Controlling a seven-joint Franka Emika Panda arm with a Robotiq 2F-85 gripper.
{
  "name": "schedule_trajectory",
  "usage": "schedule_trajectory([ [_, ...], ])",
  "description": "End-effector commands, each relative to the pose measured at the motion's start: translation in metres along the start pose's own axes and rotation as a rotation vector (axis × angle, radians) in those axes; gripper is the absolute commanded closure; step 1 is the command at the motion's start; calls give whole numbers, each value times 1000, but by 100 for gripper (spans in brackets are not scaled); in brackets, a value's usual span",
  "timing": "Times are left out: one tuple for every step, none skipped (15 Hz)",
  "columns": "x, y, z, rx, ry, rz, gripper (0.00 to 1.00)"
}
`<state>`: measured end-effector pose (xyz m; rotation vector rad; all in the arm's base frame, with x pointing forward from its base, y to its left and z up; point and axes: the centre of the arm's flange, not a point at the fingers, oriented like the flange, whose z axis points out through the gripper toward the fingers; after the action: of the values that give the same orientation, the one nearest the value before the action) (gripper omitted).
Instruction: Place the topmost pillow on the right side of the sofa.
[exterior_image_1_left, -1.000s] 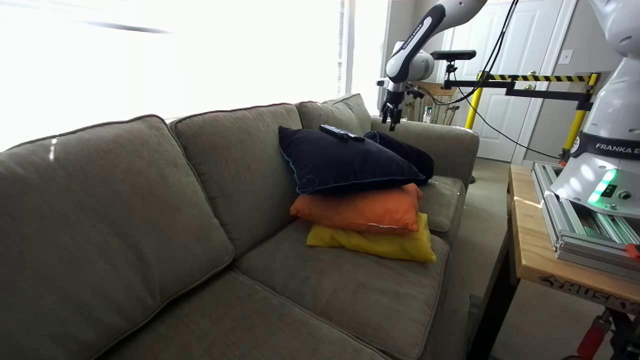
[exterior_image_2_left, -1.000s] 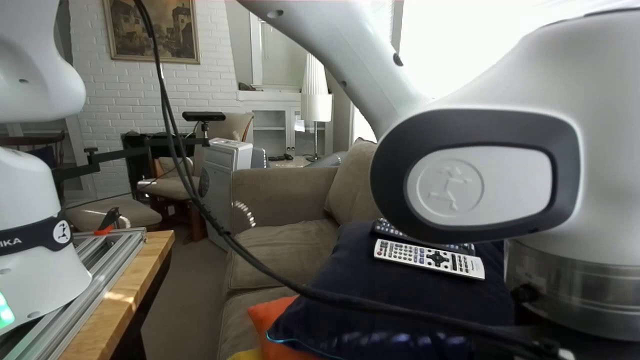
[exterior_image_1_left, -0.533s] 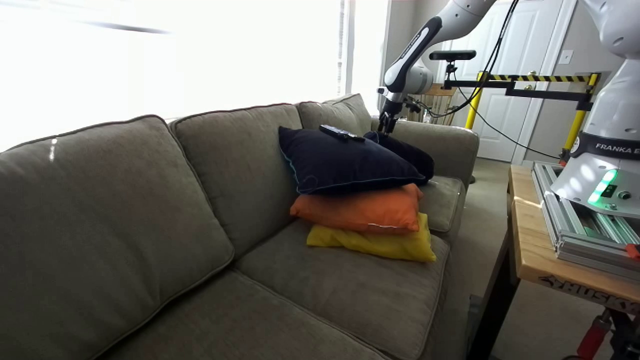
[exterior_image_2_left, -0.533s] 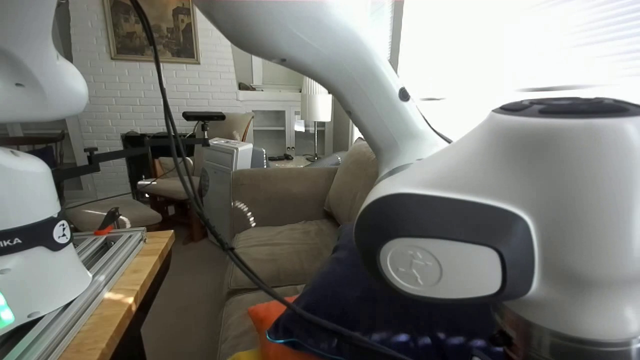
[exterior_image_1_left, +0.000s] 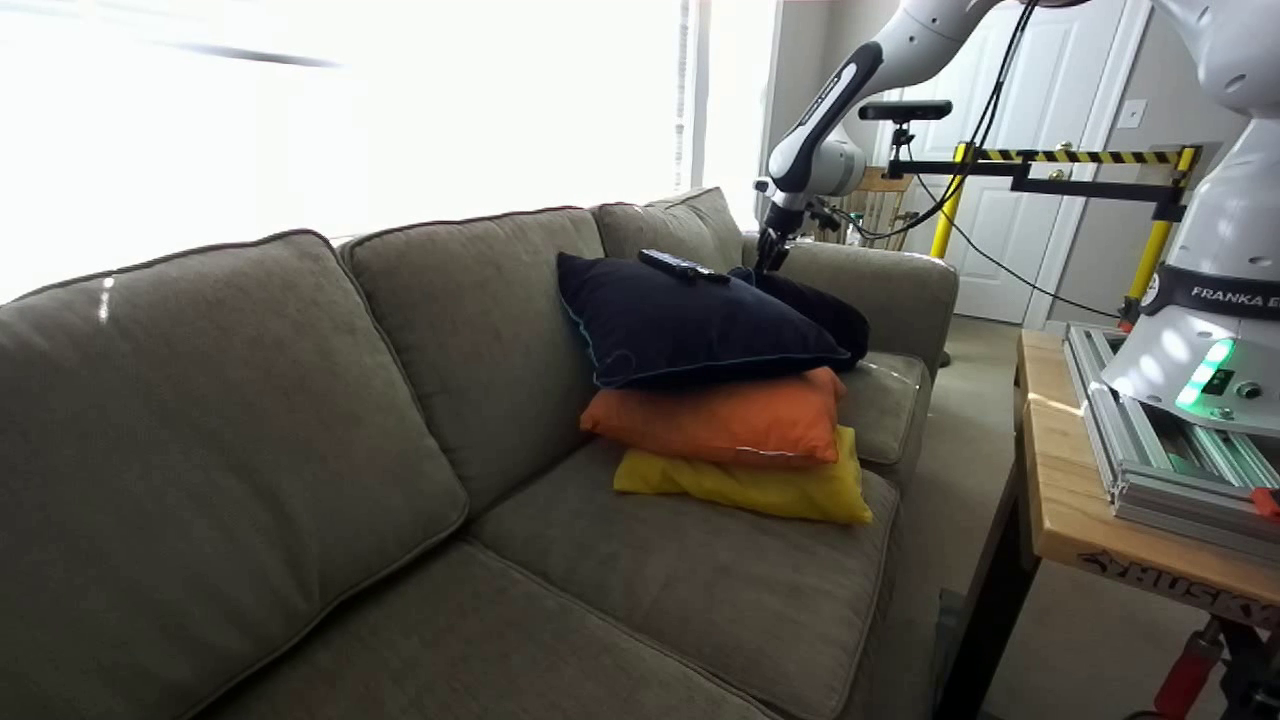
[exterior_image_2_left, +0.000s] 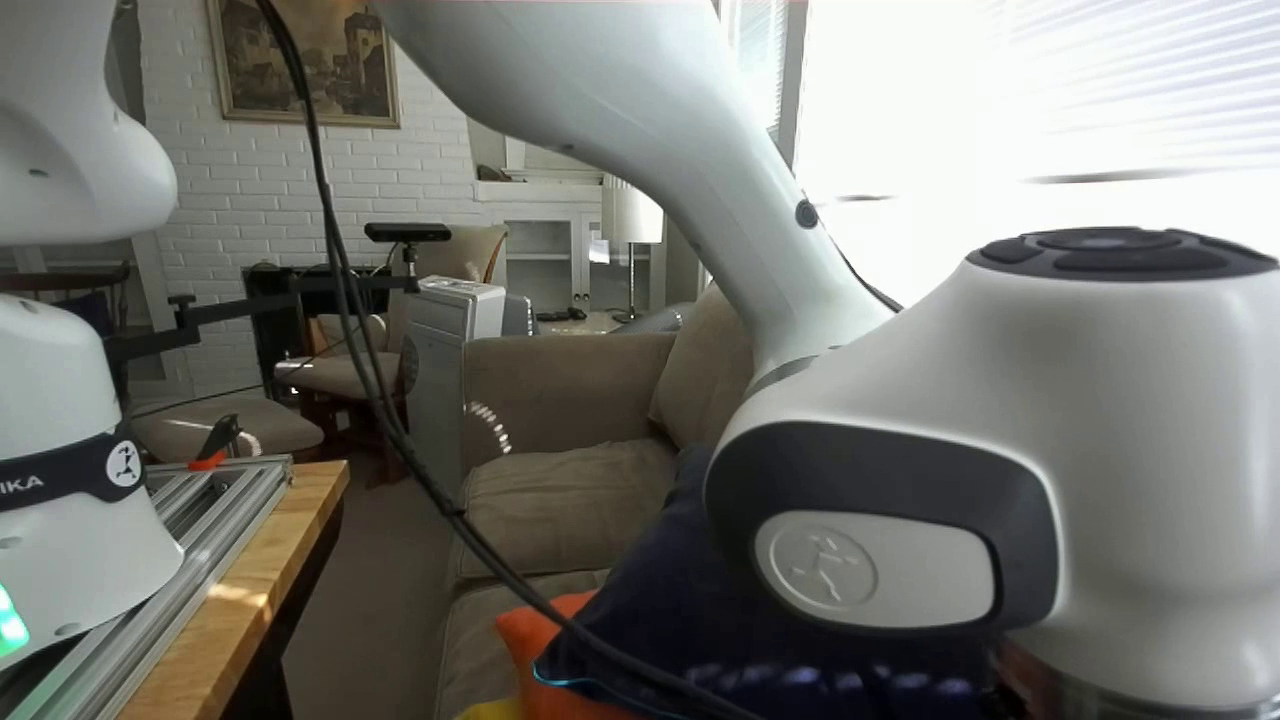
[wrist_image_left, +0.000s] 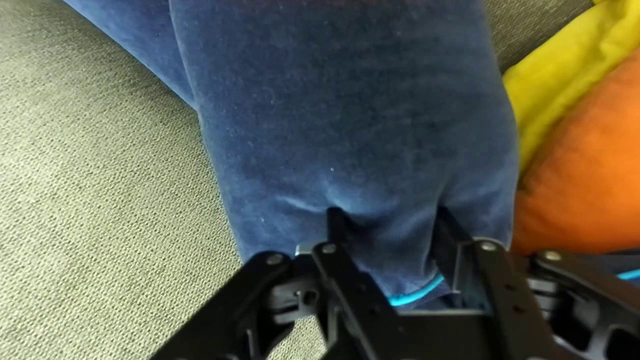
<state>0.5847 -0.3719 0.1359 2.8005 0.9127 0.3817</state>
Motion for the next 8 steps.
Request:
schedule_trajectory([
  [-3,9,-7,3,6,-142,84],
  [-2,11,-12,1,-3,-195,89],
  [-2,14,-18,0,-6,-248,97],
  [-1,16,-22,2,-8,-294,99],
  [0,19,-26,2,-12,-336,100],
  [1,21,-30,11,-9,-376,100],
  [1,22,-33,20,-7,-413,100],
  [0,23,-37,37,-4,-462,99],
])
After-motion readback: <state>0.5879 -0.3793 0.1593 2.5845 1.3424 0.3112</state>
